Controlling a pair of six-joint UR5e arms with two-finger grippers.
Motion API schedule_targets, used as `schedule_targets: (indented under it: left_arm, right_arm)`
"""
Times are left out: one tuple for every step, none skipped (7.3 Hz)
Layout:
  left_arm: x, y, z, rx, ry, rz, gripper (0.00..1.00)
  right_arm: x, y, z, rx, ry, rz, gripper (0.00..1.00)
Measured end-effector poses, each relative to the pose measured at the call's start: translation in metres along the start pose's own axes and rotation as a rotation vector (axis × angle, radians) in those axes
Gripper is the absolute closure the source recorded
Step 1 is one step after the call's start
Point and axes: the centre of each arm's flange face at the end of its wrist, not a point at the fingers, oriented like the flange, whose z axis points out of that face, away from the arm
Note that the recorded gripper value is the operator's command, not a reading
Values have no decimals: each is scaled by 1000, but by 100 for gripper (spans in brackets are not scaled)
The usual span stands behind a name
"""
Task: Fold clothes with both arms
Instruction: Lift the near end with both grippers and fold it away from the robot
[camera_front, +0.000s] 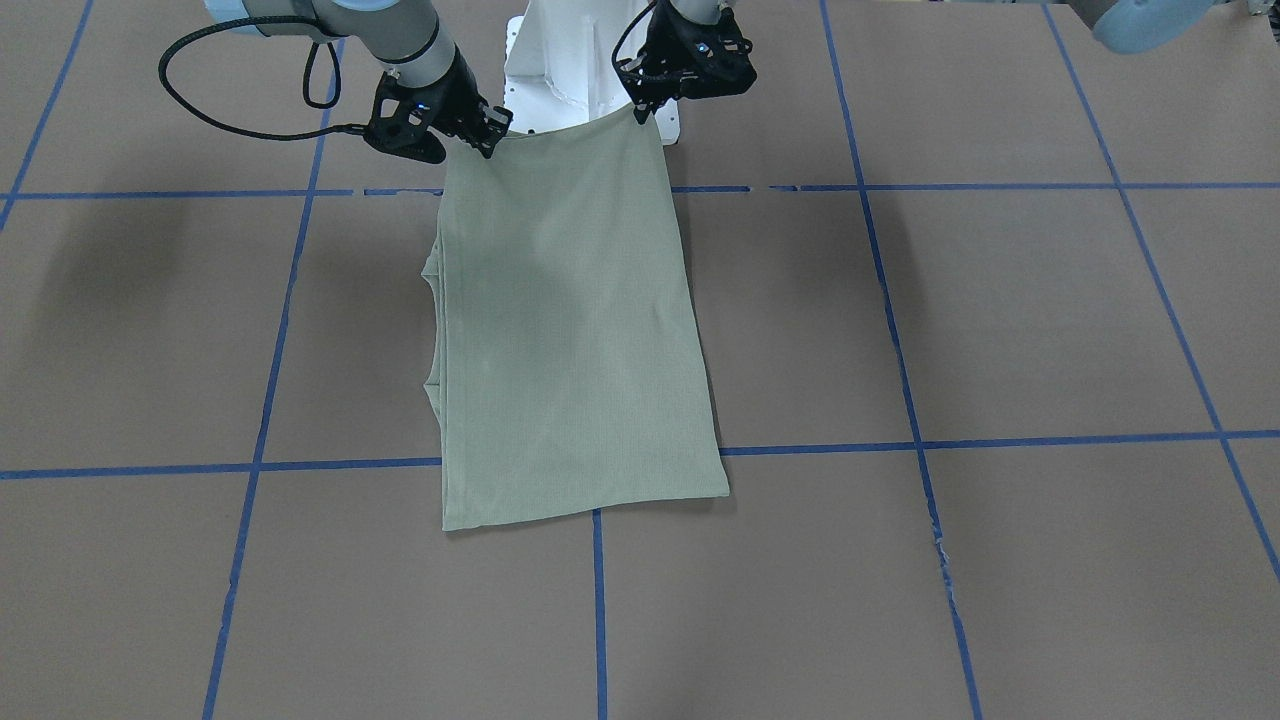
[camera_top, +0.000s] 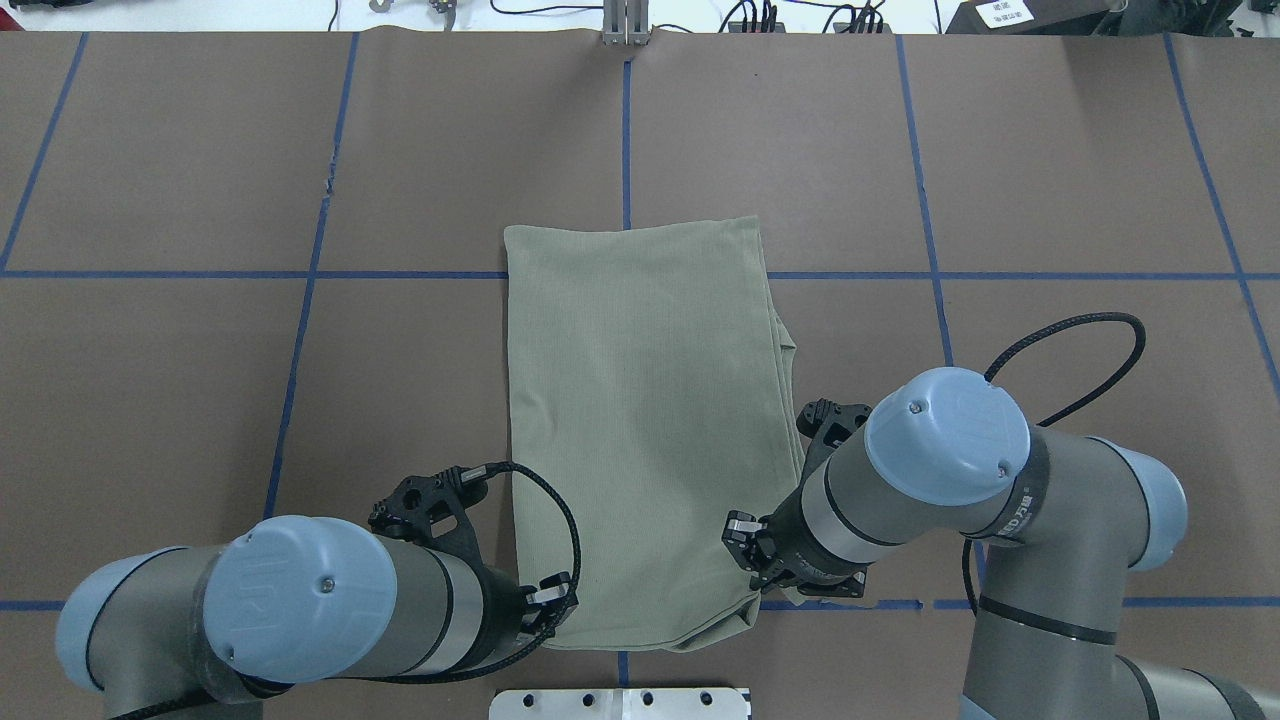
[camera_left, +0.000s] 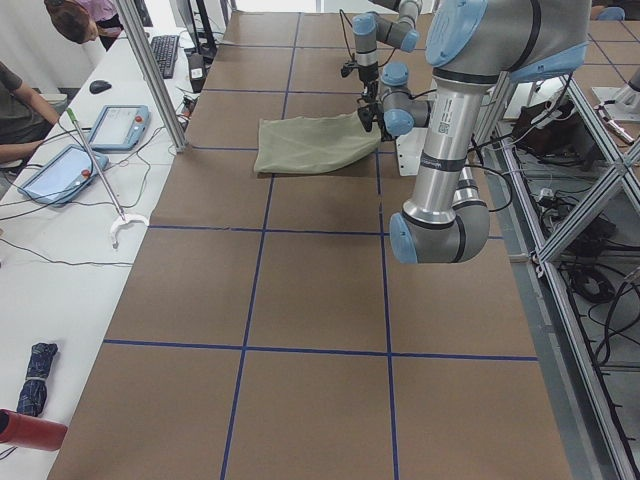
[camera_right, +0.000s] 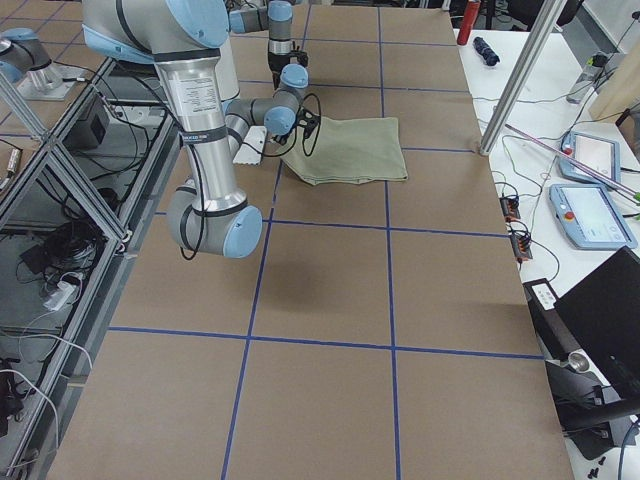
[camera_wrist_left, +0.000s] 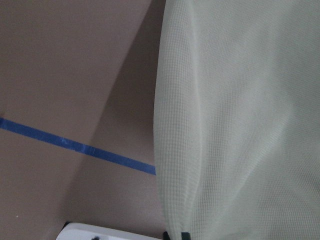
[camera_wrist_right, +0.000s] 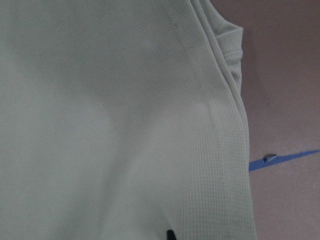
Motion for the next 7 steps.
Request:
schedule_targets:
  left_arm:
    - [2, -5, -2, 9, 1, 2, 100]
    - [7, -23, -8, 39, 14, 5, 100]
    - [16, -47, -16, 79, 30, 20, 100]
    - [28, -76, -20, 126, 41, 30, 100]
    - [39, -107, -23, 173, 50, 32, 100]
    - [47, -136, -26, 214, 62, 27, 100]
    - [53, -166, -28, 244, 74, 21, 100]
  right_arm:
    - [-3, -16, -9, 25, -15, 12, 100]
    - [-11, -35, -20, 65, -38, 24, 100]
    - [-26, -56, -31, 118, -65, 28, 100]
    - [-43, -77, -40, 170, -85, 31, 100]
    - [-57, -100, -48, 214, -94, 35, 100]
    - [-67, -122, -50, 251, -93, 35, 100]
    - [-78, -145, -47, 286, -100, 39, 100]
